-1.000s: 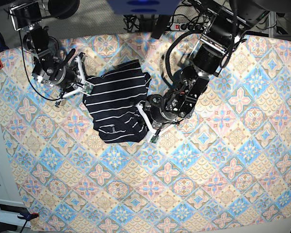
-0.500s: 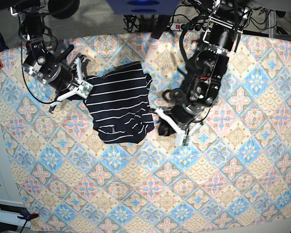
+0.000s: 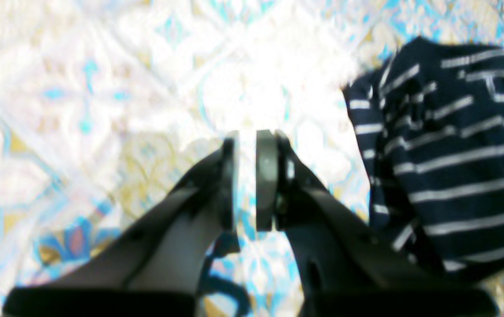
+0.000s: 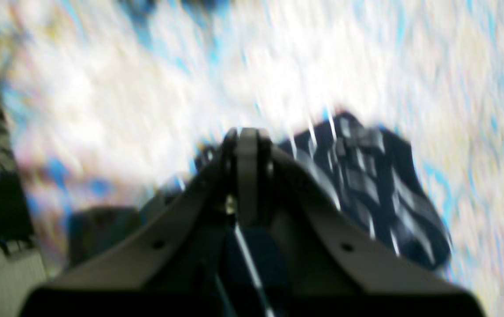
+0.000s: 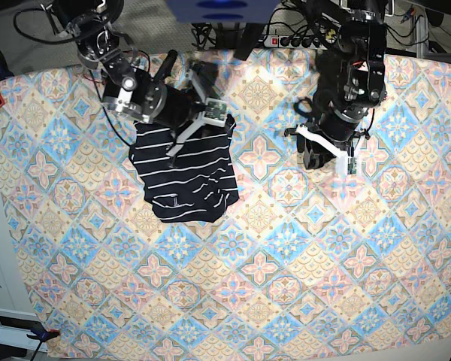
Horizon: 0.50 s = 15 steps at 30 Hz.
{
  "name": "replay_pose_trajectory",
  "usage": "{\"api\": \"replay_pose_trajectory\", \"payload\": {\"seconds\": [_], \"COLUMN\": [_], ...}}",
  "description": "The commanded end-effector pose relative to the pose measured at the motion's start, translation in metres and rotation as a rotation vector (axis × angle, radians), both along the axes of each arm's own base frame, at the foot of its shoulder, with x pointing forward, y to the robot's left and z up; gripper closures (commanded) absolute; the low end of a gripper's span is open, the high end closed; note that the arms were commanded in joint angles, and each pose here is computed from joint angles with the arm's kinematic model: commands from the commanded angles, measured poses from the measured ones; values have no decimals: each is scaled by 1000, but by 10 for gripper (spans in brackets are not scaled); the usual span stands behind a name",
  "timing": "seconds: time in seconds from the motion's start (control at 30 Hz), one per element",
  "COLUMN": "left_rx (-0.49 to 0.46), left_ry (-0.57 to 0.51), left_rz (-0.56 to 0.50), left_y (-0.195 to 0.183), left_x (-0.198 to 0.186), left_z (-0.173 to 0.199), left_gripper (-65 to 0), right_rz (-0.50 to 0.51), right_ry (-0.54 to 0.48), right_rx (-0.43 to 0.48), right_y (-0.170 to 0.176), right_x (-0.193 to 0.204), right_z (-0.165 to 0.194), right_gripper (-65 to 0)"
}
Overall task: Fold the T-shirt properly
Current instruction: 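Release with the left gripper and drag the bundle aside with the right gripper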
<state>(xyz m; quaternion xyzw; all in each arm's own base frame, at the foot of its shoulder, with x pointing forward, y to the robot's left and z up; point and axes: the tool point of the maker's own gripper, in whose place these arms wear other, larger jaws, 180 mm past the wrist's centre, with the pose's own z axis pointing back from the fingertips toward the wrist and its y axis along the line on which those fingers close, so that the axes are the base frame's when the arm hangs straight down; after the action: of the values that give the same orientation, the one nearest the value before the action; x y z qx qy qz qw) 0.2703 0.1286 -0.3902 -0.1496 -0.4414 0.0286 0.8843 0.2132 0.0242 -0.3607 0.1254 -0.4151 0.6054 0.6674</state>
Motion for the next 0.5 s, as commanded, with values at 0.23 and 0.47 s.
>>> {"api": "replay_pose_trajectory", "payload": {"seconds": [0.23,0.47], "left_rx": [5,6], "left_ry": [-46,-49], "left_rz": [32,30], "left_y": [12,12], "left_x": [-11,-14], "left_z": [19,21], "left_gripper": [-62,-62], "right_rz": [-54,-98], "right_ry": [108,200], "right_rx": [-56,-115], "right_y": [-7,-31], "right_x": [32,45], "right_z": [-53,-94], "right_gripper": [0,0]}}
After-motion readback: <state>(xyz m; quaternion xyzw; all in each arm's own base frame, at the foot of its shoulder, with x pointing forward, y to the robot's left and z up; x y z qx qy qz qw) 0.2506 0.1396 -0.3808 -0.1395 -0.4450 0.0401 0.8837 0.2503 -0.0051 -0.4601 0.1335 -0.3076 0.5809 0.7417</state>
